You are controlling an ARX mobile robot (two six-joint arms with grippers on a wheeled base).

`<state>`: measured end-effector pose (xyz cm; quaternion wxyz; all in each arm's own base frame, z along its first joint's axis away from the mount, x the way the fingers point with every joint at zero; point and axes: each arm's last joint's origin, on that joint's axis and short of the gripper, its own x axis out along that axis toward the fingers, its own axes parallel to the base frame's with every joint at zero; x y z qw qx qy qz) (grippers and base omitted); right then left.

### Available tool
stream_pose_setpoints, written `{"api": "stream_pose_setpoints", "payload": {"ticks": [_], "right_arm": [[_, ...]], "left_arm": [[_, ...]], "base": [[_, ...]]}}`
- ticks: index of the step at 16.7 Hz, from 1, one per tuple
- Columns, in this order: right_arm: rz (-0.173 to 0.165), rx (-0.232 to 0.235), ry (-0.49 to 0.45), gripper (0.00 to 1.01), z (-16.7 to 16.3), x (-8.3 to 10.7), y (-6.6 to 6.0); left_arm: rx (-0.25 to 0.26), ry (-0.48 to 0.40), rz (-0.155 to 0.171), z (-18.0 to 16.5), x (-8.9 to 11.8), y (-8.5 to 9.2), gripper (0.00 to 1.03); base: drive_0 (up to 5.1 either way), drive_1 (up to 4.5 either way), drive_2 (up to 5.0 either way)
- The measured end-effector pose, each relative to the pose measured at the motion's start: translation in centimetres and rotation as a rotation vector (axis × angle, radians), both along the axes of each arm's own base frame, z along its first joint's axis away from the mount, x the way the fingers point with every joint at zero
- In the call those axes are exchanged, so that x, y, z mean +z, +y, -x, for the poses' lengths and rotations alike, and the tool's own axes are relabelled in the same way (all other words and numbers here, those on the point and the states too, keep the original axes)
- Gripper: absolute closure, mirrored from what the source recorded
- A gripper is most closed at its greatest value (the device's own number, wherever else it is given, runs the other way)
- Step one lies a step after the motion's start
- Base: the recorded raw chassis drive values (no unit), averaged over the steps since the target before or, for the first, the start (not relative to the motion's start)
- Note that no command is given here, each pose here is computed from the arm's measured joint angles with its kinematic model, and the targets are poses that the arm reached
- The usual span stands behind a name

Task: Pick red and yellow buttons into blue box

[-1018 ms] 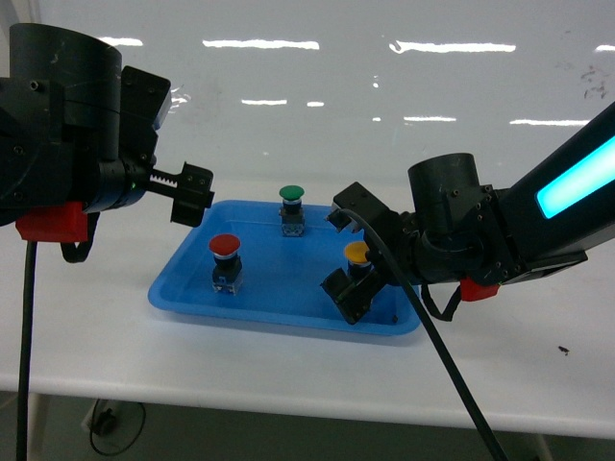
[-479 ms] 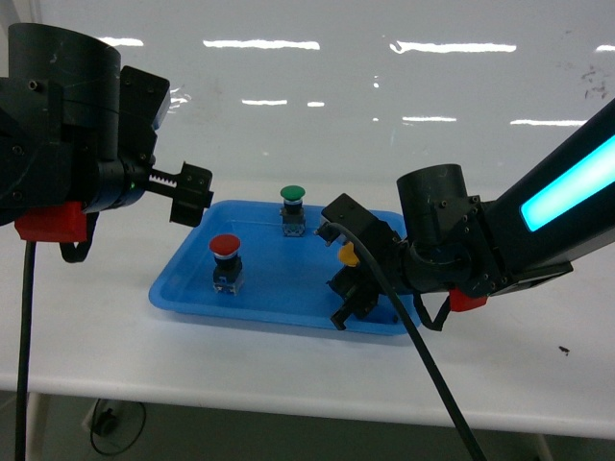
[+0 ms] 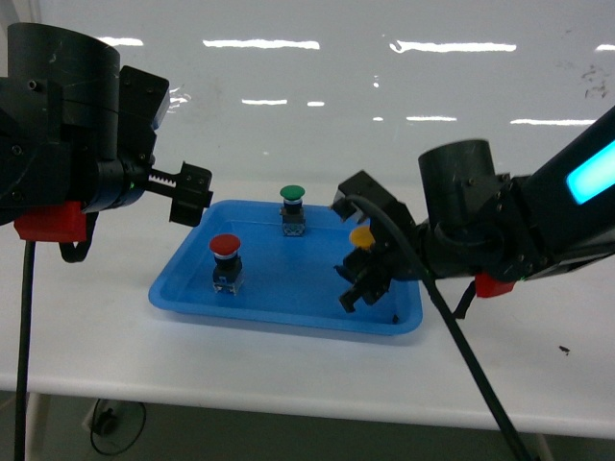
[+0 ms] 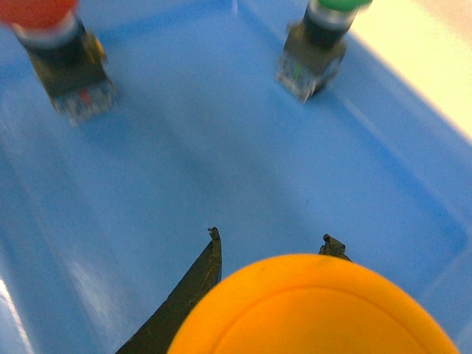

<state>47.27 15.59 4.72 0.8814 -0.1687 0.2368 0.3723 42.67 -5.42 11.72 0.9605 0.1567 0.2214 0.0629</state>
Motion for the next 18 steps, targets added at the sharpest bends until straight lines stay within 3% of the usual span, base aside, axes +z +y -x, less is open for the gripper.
{"api": "stream_pose_setpoints", "payload": {"ticks": [3,5,7,9,11,16,17,18], "right_arm": [[-0.107,0.0,-0.13,0.66,0.5,7.7,-0.2],[-0.161,0.001,-0.185,0.66,2.8,11.4,-0.2],[-0.166,-0.017,-0.18,0.67,5.5,12.0,-0.5],[-0.125,-0.036,-0.122,0.67,7.5,11.5,-0.8],[-0.09,-0.055,-0.078,0.67,7.5,10.4,-1.1],[-0.085,-0.064,-0.081,0.67,7.4,10.4,-1.4],[-0.068,-0.097,-0.06,0.67,7.3,10.2,-2.1],[-0.066,-0.145,-0.057,0.67,7.5,9.9,-4.0]], "left_arm": [[0.0,0.0,0.0,0.0,0.0,0.0,0.05],[0.0,0.001,0.0,0.0,0.0,0.0,0.05],[0.0,0.001,0.0,0.0,0.0,0.0,0.05],[0.0,0.001,0.0,0.0,0.0,0.0,0.05],[0.0,-0.001,0.0,0.0,0.0,0.0,0.05],[0.0,0.001,0.0,0.0,0.0,0.0,0.05],[0.0,0.0,0.0,0.0,0.0,0.0,0.05],[0.0,0.0,0.0,0.0,0.0,0.0,0.05]], "base": [[0.0,0.0,0.0],[0.0,0.0,0.0],[0.0,0.0,0.0],[0.0,0.0,0.0],[0.0,0.0,0.0],[0.0,0.0,0.0],[0.0,0.0,0.0],[0.0,0.0,0.0]]}}
